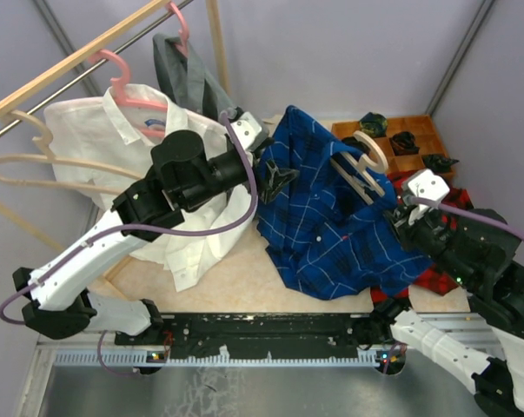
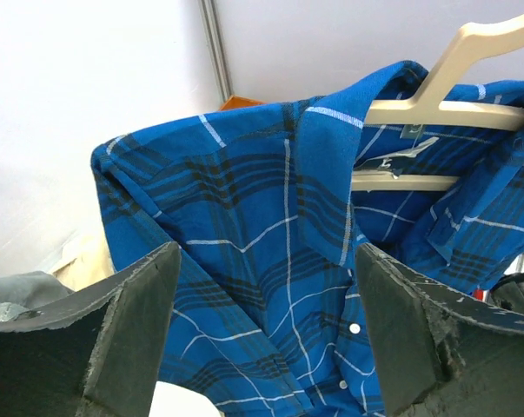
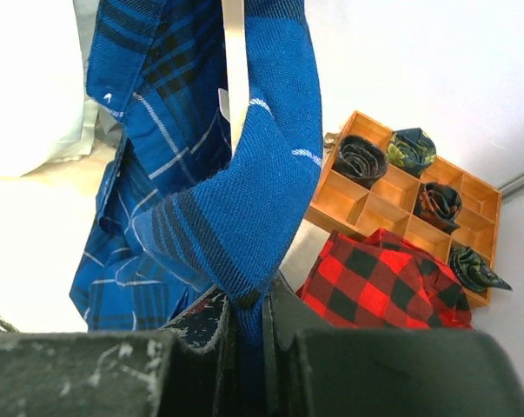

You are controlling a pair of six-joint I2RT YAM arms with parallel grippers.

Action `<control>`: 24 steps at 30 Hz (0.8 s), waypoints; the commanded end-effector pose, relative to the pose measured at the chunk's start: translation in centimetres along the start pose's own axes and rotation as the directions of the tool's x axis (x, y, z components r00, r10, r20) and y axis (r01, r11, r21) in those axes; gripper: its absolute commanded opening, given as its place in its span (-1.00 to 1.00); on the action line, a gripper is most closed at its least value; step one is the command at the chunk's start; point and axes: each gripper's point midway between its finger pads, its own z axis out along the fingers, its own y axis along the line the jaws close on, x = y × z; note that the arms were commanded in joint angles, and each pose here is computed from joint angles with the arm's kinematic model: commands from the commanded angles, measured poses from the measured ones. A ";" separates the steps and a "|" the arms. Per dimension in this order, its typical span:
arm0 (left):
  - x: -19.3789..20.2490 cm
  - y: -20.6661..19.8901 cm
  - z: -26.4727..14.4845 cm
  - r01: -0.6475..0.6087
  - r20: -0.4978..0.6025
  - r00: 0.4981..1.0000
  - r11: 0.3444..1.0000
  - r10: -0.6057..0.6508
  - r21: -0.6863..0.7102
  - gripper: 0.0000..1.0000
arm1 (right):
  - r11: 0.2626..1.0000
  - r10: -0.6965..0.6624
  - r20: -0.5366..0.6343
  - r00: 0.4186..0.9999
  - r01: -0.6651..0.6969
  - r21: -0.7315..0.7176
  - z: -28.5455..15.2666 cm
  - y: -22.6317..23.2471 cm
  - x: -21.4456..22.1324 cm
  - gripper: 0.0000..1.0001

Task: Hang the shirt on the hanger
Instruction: Hang the shirt on the hanger.

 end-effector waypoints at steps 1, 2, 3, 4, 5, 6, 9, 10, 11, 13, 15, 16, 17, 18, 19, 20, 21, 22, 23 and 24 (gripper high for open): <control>-0.8 0.4 0.5 -0.010 0.056 0.998 1.000 0.011 -0.020 0.76 | 0.999 0.032 0.118 0.992 -0.034 0.009 1.4 -0.2 -3.2 -1.00; -0.3 0.3 0.8 -0.017 0.058 0.998 1.000 0.018 -0.014 0.77 | 0.999 0.042 0.127 0.991 -0.041 -0.014 1.8 0.3 -3.3 -1.00; -0.3 0.3 0.8 -0.029 0.074 0.997 1.000 0.029 -0.011 0.78 | 0.999 0.049 0.138 0.989 -0.046 -0.026 1.9 0.6 -3.5 -1.00; -0.3 0.2 0.9 -0.039 0.086 0.995 0.999 0.040 -0.007 0.78 | 0.998 0.053 0.144 0.988 -0.048 -0.040 2.0 0.9 -3.6 -1.00; -0.1 0.2 0.9 -0.057 0.090 0.994 0.998 0.057 -0.007 0.78 | 0.997 0.054 0.147 0.988 -0.047 -0.053 2.1 1.1 -3.6 -1.00; -0.2 0.4 0.7 -0.092 0.098 0.991 0.996 0.093 -0.013 0.78 | 0.997 0.050 0.150 0.987 -0.040 -0.066 2.0 1.3 -3.6 -1.00; -0.8 0.3 -0.3 -0.204 0.126 0.971 0.979 0.202 0.004 0.79 | 0.992 0.011 0.146 0.989 0.008 -0.129 1.5 2.4 -3.1 -1.00; -0.9 0.1 -0.9 -0.249 0.133 0.961 0.968 0.244 0.023 0.84 | 0.989 0.000 0.139 0.990 0.021 -0.150 1.3 2.8 -2.7 -1.00; -1.0 -0.1 -1.4 -0.283 0.134 0.952 0.959 0.276 0.034 0.92 | 0.986 -0.006 0.138 0.990 0.029 -0.167 1.1 3.1 -2.6 -1.00; -0.9 -0.3 -2.6 -0.345 0.131 0.933 0.937 0.335 0.062 0.97 | 0.979 -0.027 0.120 0.992 0.050 -0.199 0.5 3.6 -1.7 -1.00; -0.7 -0.8 -3.8 -0.393 0.135 0.915 0.915 0.380 0.093 0.99 | 0.970 -0.039 0.107 0.994 0.063 -0.234 -0.2 4.2 -1.1 -1.00; -0.5 -0.9 -4.4 -0.413 0.138 0.907 0.905 0.398 0.104 0.99 | 0.965 -0.044 0.099 0.994 0.068 -0.252 -0.5 4.5 -0.7 -1.00; -0.2 -1.2 -5.0 -0.439 0.144 0.895 0.890 0.422 0.122 0.99 | 0.960 -0.052 0.093 0.994 0.076 -0.270 -0.8 4.8 -0.4 -1.00; 0.1 -1.4 -5.5 -0.464 0.152 0.883 0.875 0.444 0.138 0.99 | 0.952 -0.062 0.091 0.994 0.086 -0.294 -1.1 5.2 -0.1 -1.00; 0.2 -1.7 -5.9 -0.479 0.160 0.875 0.865 0.457 0.150 0.99 | 0.943 -0.070 0.092 0.993 0.096 -0.319 -1.4 5.6 0.2 -1.00; 0.5 -1.9 -6.3 -0.487 0.163 0.871 0.857 0.463 0.168 0.99 | 0.935 -0.077 0.096 0.992 0.105 -0.339 -1.6 6.0 0.4 -1.00; 0.7 -2.3 -6.6 -0.492 0.164 0.869 0.849 0.467 0.193 0.99 | 0.928 -0.079 0.107 0.991 0.112 -0.355 -1.9 6.2 0.4 -1.00; 1.0 -2.8 -6.8 -0.493 0.164 0.869 0.840 0.466 0.227 0.98 | 0.922 -0.083 0.121 0.989 0.123 -0.368 -2.1 6.5 0.4 -1.00; 1.2 -3.4 -6.9 -0.490 0.163 0.872 0.831 0.462 0.265 0.98 | 0.914 -0.089 0.136 0.987 0.135 -0.382 -2.3 6.8 0.4 -1.00; 1.6 -4.0 -6.9 -0.483 0.158 0.876 0.821 0.457 0.305 0.97 | 0.905 -0.096 0.153 0.984 0.150 -0.399 -2.5 7.1 0.4 -1.00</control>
